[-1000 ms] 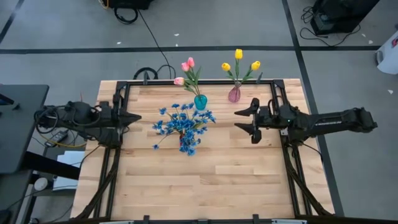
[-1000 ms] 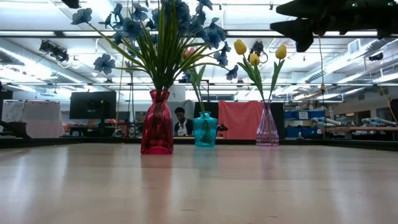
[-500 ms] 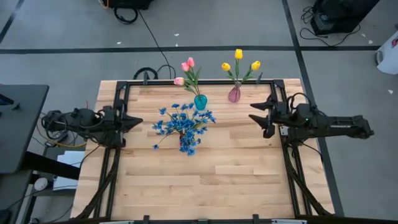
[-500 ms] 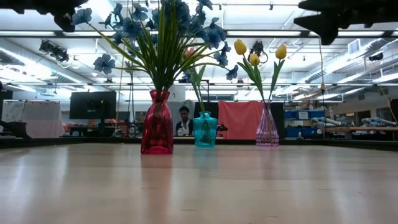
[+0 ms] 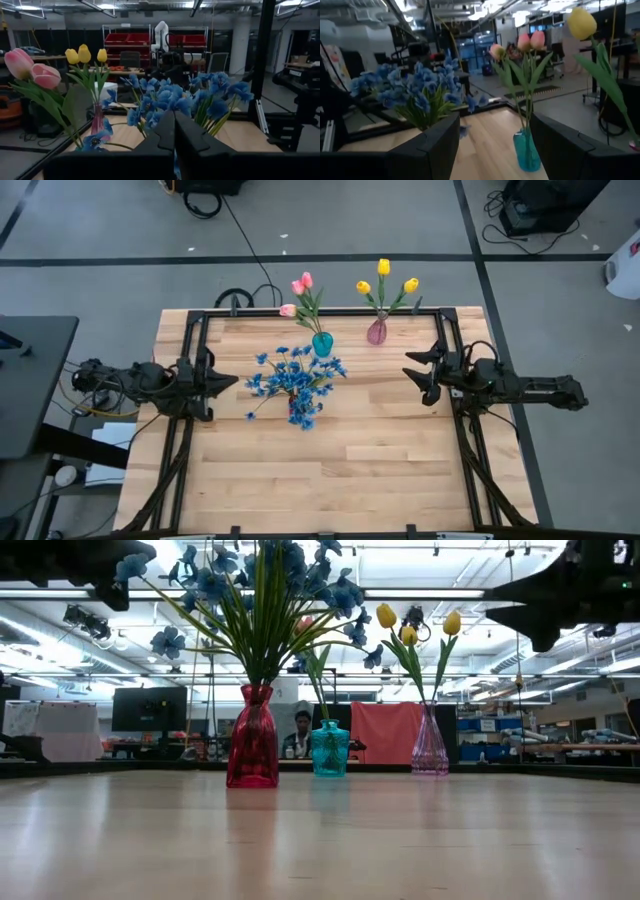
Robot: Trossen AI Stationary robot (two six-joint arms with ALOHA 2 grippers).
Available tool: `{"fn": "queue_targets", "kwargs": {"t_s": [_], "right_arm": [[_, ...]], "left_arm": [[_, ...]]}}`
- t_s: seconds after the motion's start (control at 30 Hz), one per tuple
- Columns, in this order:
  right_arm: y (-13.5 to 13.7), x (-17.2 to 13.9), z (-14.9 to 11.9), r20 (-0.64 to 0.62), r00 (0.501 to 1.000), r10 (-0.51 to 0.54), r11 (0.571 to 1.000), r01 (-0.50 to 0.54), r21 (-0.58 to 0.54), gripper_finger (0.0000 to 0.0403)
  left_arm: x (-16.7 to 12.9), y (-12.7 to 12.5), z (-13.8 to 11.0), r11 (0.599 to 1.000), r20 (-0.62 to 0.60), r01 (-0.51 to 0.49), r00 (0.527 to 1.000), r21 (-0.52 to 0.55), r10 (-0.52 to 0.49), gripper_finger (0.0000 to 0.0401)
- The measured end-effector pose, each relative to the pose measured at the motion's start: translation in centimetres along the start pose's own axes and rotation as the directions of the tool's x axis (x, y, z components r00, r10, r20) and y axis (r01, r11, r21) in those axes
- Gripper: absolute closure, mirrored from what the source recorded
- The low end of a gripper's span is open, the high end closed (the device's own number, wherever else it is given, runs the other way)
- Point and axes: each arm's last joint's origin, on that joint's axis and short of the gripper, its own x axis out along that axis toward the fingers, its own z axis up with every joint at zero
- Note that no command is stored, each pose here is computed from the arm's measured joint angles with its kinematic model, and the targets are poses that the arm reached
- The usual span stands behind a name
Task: Sort flowers into vase by color
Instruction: Return to Home Position
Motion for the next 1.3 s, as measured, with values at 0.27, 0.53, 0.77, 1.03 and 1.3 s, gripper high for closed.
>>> {"fn": "queue_targets", "kwargs": {"t_s": [0.27,0.53,0.77,1.03,1.3], "right_arm": [[-0.4,-0.7,-2.0,0.041,0.999,0.000,1.000,-0.001,0.027,0.0151],[-0.2,-0.7,-2.4,0.059,0.995,0.084,0.994,-0.088,0.065,0.0151],[-0.4,-0.7,-3.1,-0.007,1.000,0.028,0.992,-0.027,0.124,0.0151],[-0.5,-0.7,-3.0,-0.001,1.000,0.011,0.983,-0.011,0.181,0.0151],[-0.5,-0.7,-3.0,-0.001,1.000,0.011,0.984,-0.011,0.180,0.0151]], "left_arm": [[0.4,-0.4,-1.9,0.996,0.044,0.074,0.996,0.052,-0.077,0.0394],[0.6,-0.8,-5.3,0.989,0.051,0.130,0.990,0.067,-0.133,0.0394],[0.6,-0.8,-6.8,0.988,-0.015,0.149,0.989,0.032,-0.148,0.0394],[0.6,-0.9,-7.1,0.988,-0.046,0.146,0.988,-0.052,-0.148,0.0394],[0.6,-0.8,-7.0,0.988,-0.037,0.146,0.988,-0.048,-0.148,0.0393]]}}
